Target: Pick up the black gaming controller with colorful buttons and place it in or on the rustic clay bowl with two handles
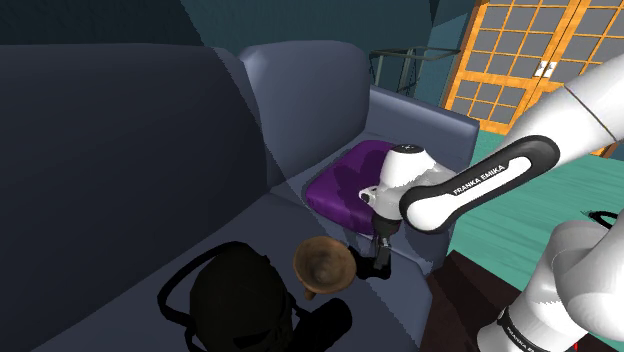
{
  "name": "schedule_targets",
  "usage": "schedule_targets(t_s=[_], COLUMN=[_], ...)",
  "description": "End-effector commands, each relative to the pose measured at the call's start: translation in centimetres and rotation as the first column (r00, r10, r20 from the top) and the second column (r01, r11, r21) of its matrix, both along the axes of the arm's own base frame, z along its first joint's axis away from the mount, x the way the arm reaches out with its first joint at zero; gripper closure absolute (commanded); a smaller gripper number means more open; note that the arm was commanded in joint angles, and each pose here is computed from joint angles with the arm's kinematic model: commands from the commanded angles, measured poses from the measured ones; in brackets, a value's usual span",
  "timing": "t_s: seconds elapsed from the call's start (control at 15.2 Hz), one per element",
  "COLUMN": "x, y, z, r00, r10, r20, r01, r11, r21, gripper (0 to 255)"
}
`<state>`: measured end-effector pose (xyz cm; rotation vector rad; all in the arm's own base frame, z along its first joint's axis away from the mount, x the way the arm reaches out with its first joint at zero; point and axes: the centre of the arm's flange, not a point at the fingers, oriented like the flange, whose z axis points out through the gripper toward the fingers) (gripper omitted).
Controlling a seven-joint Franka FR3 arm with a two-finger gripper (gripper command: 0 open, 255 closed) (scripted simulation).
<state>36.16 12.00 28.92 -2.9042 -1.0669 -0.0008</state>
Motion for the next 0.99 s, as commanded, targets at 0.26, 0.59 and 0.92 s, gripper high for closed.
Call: schedule_targets(t_s=[0.26, 0.59, 0.92], x=[-0.5, -0.5, -0.5], y=[0.1, 0.1, 0.1], z=[-3.0, -3.9, -3.9], r00=[0.999, 0.999, 0.999], r10=[0.041, 0.041, 0.041], r20=[0.001, 0.001, 0.001], r01=[-0.041, -0.041, -0.041], r11=[0.999, 0.999, 0.999], r21=[-0.001, -0.001, -0.001], gripper=[0, 0, 255])
